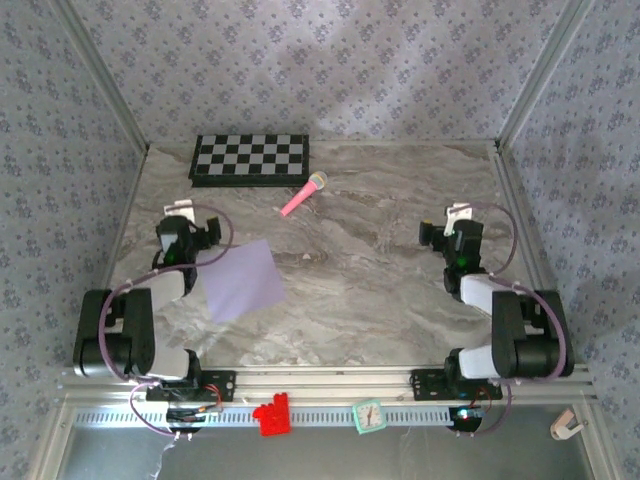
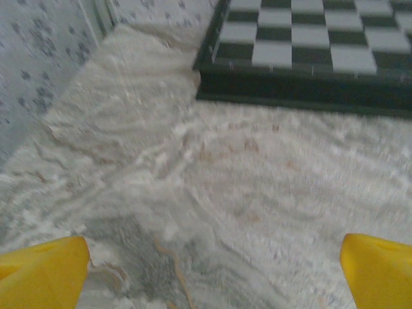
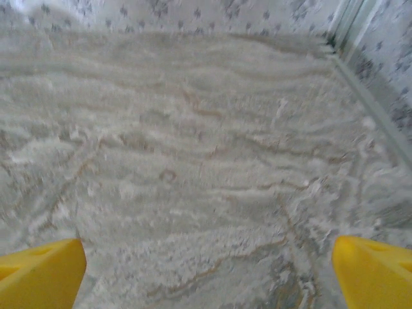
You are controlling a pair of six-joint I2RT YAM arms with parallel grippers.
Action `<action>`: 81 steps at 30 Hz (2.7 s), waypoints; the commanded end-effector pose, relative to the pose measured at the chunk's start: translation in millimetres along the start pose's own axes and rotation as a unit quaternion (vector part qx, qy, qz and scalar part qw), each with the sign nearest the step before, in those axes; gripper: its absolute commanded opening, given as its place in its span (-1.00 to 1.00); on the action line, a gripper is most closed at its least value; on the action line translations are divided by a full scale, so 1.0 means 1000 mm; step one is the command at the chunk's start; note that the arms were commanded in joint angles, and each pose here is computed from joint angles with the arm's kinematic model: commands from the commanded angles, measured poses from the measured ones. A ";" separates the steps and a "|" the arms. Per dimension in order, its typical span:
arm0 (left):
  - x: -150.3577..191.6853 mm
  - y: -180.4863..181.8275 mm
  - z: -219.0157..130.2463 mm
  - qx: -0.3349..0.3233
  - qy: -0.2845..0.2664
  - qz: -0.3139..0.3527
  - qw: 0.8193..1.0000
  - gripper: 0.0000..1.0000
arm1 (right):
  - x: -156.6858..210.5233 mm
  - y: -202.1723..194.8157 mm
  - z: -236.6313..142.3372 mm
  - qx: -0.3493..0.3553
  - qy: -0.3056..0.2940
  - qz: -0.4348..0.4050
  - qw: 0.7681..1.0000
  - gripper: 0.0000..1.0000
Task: Fold a paper plane with a square sheet of paper (pick it up from the middle)
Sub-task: Move the square sheet of paper to the center of the table.
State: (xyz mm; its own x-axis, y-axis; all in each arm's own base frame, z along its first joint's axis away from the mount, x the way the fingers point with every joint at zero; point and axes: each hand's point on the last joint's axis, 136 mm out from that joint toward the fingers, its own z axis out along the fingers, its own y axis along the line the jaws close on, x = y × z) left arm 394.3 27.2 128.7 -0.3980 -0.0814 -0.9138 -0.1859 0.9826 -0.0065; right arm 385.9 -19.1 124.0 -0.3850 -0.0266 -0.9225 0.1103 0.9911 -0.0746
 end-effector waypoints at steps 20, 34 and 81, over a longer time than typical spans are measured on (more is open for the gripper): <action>0.034 -0.101 -0.019 0.118 0.335 -0.268 0.896 1.00 | -0.057 0.083 -0.014 -0.141 0.185 0.289 0.929 1.00; 0.098 -0.105 -0.028 0.037 0.429 -0.251 0.867 0.88 | -0.027 0.145 -0.004 -0.172 0.246 0.256 0.919 0.99; 0.107 -0.241 -0.099 0.080 0.474 -0.102 0.871 1.00 | 0.006 0.158 -0.016 -0.161 0.296 0.238 0.911 1.00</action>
State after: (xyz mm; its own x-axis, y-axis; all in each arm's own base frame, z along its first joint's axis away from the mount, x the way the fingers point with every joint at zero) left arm 325.3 -256.1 78.8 -0.9402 -0.3122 -0.1361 -0.2400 0.8909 -0.3856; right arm 394.6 140.5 119.6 -0.7887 0.3928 -0.4730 0.1328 0.8600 0.4927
